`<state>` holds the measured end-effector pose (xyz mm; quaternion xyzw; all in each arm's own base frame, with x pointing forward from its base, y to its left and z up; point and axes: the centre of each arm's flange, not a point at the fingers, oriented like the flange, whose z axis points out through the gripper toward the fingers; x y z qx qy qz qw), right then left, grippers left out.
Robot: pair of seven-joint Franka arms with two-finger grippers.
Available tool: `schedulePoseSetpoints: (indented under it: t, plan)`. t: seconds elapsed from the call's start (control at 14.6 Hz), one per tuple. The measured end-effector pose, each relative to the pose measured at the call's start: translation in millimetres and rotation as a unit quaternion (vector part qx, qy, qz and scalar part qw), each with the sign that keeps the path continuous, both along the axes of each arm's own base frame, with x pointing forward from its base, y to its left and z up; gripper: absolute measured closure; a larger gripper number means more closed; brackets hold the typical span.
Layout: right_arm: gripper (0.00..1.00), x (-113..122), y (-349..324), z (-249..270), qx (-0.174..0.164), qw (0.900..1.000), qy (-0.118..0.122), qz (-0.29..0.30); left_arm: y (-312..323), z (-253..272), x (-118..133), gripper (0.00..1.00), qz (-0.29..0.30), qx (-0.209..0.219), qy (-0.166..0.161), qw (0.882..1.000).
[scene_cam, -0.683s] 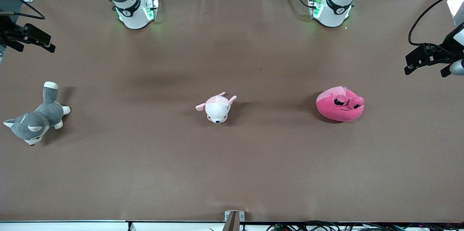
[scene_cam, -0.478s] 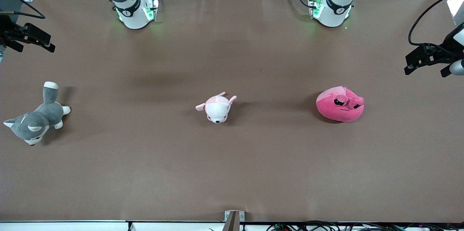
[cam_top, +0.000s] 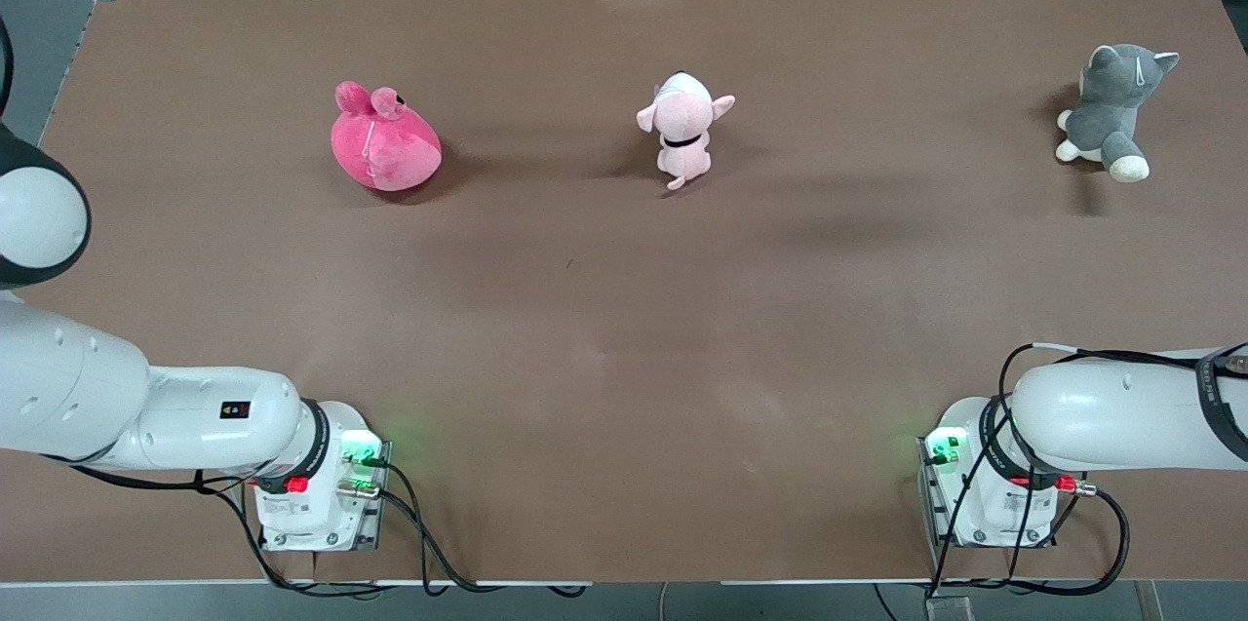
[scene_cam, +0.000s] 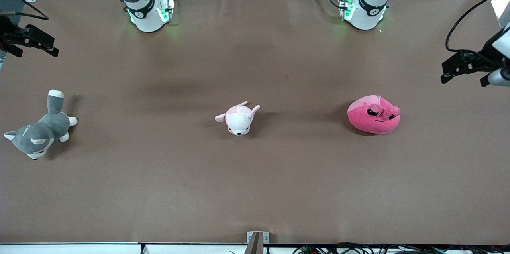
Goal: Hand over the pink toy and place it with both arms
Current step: 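Reach the left gripper toward the round pink plush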
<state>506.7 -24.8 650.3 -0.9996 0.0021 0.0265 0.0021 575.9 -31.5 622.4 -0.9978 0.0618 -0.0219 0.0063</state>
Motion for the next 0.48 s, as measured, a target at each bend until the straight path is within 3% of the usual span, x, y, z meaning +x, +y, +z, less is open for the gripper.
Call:
schedulePoseSetpoints:
  t: [0.48]
  plan:
    - [0.0,-0.2,1.4,0.4,0.0,1.0,0.0,0.001,-10.0,-82.7,31.3,0.0,-0.008,0.001,0.075,0.997]
